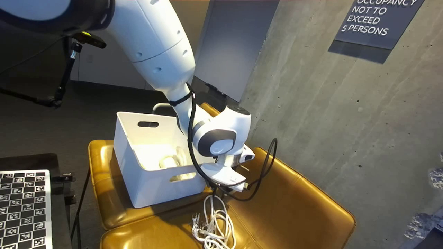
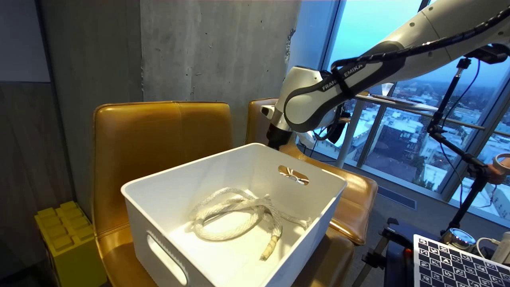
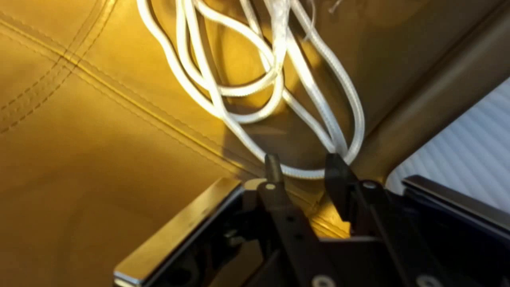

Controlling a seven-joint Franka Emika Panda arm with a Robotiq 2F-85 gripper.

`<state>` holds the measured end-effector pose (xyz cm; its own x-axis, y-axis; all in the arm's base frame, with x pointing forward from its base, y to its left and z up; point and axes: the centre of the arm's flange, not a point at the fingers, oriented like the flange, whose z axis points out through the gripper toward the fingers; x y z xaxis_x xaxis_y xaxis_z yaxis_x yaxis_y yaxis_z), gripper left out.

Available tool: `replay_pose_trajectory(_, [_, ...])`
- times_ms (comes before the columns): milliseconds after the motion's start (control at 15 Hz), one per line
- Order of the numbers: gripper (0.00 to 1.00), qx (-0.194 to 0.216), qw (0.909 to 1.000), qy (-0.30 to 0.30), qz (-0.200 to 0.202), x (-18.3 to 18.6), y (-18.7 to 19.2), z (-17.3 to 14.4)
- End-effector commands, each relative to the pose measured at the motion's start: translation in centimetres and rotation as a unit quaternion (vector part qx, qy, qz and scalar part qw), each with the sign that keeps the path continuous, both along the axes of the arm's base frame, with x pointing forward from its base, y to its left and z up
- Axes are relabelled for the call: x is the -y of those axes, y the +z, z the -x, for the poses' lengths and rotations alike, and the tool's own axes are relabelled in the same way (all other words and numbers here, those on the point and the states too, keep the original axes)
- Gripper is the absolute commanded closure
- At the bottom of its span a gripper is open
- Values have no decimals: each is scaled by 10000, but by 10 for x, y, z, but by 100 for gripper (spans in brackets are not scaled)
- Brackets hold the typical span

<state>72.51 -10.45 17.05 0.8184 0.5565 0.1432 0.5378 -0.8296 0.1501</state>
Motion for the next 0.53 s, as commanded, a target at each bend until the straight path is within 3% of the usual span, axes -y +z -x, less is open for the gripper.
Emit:
replay_pose_trajectory(0, [34,15,9999,126,56,-16,22,-8])
replay_pose_trajectory(267, [5,-36,9998,165,100,-22,22,-2])
replay_pose_trajectory(467, [0,-146,9998,111,35,-32,20,13])
